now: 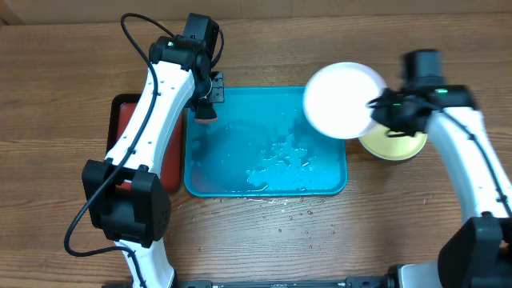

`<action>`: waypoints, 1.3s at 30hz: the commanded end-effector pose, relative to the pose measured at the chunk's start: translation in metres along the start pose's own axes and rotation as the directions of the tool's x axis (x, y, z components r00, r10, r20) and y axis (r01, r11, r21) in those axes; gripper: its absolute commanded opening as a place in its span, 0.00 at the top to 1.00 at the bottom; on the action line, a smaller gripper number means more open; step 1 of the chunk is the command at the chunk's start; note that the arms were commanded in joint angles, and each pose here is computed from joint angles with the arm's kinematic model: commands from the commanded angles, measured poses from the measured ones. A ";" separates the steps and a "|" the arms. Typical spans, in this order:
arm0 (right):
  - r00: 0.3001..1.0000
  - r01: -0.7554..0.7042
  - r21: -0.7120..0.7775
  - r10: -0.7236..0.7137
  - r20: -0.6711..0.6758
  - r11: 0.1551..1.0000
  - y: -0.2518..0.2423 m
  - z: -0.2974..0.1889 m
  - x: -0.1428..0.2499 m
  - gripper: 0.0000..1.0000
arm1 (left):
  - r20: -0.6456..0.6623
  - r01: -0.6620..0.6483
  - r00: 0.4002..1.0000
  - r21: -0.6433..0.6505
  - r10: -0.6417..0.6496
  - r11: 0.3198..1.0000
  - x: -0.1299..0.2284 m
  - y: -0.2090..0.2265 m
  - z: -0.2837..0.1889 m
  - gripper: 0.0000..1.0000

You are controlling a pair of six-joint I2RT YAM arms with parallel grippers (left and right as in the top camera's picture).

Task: Clean dirty plates on tray and stack at the side
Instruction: 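Carry the white plate right and set it on the plate stack, then lower the sponge with the left gripper onto the red tray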

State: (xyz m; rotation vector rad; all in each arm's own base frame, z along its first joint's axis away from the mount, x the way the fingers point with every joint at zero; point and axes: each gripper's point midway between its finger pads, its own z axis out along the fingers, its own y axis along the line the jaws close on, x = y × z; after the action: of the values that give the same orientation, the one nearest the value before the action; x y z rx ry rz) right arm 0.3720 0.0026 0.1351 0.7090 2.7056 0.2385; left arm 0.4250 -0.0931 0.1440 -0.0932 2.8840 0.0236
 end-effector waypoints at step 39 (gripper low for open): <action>0.996 -0.072 -0.376 0.049 -0.069 0.924 -0.006 0.002 -0.007 0.50 | -0.165 0.169 0.969 -0.109 -0.185 0.980 0.035 0.160 -0.058 0.96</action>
State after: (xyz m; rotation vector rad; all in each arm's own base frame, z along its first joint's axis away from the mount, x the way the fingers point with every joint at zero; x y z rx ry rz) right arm 0.3667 -0.0326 0.1144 0.8274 2.5930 0.7025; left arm 0.3767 0.0454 0.1936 -0.4671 3.0078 0.1159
